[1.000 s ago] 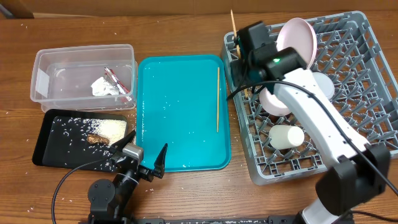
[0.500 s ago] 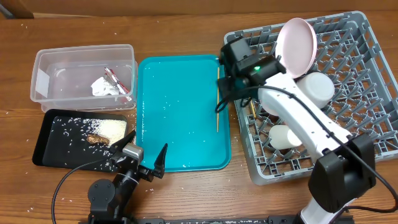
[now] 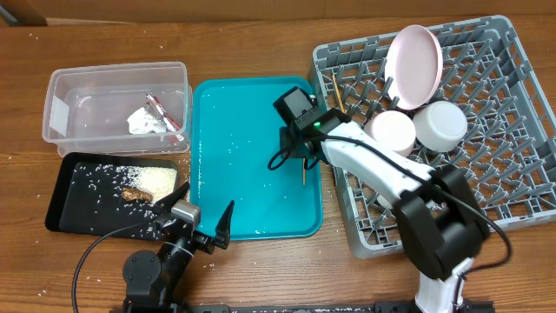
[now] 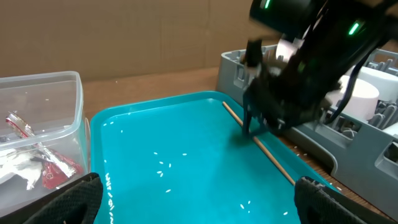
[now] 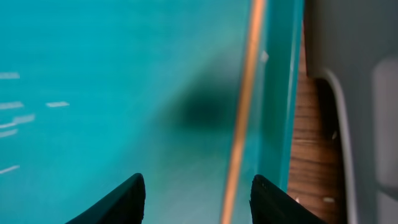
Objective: Sort waste into correct bins and load items into the dishwasher
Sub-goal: 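Grasp the second chopstick and place it in the dish rack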
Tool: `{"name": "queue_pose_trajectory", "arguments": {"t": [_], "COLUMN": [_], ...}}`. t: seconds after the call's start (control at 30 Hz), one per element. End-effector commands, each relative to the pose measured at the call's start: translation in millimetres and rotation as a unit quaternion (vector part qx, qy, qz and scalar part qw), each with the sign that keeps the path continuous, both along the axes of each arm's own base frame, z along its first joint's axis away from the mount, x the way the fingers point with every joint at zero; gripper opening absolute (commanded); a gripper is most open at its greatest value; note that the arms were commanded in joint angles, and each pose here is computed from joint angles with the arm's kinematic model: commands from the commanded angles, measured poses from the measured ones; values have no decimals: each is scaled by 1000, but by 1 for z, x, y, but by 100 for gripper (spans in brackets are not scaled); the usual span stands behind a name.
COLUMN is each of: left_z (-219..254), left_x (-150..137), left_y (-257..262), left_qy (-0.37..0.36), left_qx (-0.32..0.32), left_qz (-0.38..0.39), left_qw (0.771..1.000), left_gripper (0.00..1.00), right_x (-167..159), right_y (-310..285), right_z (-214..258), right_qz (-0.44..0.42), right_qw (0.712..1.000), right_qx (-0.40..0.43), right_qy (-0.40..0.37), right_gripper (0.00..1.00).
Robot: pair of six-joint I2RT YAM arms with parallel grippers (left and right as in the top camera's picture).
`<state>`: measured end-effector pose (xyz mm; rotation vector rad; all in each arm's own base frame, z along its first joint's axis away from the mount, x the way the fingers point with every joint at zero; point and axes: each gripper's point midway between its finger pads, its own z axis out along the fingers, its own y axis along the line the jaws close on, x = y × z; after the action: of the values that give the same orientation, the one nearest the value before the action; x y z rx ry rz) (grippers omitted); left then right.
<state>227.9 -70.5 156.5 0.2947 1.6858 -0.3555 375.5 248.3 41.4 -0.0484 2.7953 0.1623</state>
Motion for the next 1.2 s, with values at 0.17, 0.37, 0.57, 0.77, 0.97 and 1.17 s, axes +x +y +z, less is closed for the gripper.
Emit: {"name": "queue_pose_trajectory", "arguments": {"t": [0.17,0.37,0.57,0.77,0.97,1.17], "left_z": [1,0,0,1,0,1], "left_x": [-1,-1,-1,-1,-1,-1], "left_y": [-3,-3,-3,-3,-3,-3], "left_qy": [-4,-4,-4,-4,-4,-4], "left_qx": [5,5,5,5,5,5], "left_qz": [-8,-8,-8,-8,-8,-8], "left_qw": [1000,1000,1000,1000,1000,1000], "left_gripper": [100,100,100,100,100,100], "right_x": [-2,-20,-29,-2,28,28], "right_y": [5,14,15,19,-29,-87], "right_z": [-31,-40,-25,68,145,114], "right_qz": [-23,-68,-63,30,83,56], "right_qw": [999,991,990,997,988,996], "right_qx": [21,61,56,74,-3,-34], "right_qy": [37,96,109,3,-129,-57], "right_gripper": [43,14,4,4,4,4]}}
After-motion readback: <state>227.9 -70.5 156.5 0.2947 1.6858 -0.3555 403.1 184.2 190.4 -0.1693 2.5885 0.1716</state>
